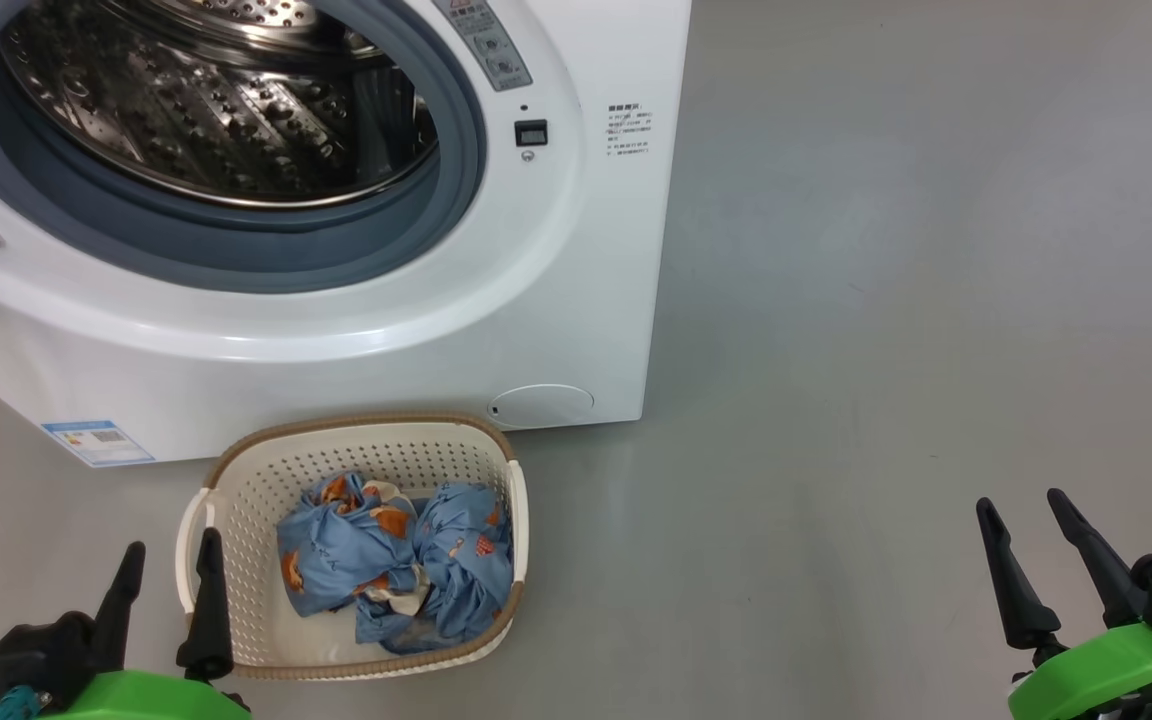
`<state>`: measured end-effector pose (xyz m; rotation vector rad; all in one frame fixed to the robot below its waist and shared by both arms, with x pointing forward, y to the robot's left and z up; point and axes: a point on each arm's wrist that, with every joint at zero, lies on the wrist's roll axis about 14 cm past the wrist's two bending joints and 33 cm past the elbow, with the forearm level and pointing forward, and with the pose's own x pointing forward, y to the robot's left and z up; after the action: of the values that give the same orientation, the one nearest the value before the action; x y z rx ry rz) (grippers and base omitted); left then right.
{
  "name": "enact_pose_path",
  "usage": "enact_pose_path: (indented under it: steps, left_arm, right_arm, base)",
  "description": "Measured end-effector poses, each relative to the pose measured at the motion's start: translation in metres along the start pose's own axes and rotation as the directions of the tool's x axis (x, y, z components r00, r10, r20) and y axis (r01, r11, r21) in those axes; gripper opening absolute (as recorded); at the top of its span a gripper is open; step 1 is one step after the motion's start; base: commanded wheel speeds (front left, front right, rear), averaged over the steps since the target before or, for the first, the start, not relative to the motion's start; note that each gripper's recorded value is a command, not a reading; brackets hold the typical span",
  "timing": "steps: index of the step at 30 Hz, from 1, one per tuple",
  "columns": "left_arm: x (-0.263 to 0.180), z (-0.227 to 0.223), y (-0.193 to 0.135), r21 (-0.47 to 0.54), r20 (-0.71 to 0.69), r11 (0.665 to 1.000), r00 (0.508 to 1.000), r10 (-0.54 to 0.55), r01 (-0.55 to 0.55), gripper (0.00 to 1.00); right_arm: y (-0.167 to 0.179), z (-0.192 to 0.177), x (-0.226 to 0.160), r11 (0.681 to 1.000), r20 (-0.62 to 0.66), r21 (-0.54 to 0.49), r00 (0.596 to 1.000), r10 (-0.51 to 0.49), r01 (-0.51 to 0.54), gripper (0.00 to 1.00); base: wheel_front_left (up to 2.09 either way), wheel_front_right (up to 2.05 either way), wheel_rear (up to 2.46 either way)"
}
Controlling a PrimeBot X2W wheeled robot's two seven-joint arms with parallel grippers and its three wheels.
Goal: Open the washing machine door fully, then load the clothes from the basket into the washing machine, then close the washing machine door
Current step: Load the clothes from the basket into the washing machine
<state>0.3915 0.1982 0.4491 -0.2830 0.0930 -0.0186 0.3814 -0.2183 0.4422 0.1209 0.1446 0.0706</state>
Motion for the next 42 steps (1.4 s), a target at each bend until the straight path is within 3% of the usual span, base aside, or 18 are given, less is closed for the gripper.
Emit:
enact_pose_path:
  steps: [15, 30, 42]
  left_arm:
    - [0.013, -0.016, 0.002, -0.006, -0.045, 1.0, 0.999, 0.008, -0.008, 1.0]
    - [0.032, -0.07, -0.001, -0.03, -0.2, 1.0, 0.98, 0.003, -0.009, 1.0]
    - [0.053, -0.124, -0.01, -0.061, -0.348, 0.998, 0.937, -0.03, 0.009, 1.0]
  right_arm:
    - [0.007, -0.005, 0.017, 1.0, -0.008, 0.016, 1.0, 0.014, -0.014, 1.0]
    - [0.01, -0.025, 0.039, 0.999, -0.052, 0.035, 0.999, 0.014, -0.012, 1.0]
    - [0.01, -0.04, 0.064, 0.999, -0.076, 0.041, 0.997, 0.013, -0.009, 1.0]
  base:
    - [0.0, 0.0, 0.0]
    - [0.0, 0.0, 0.0]
    - [0.0, 0.0, 0.0]
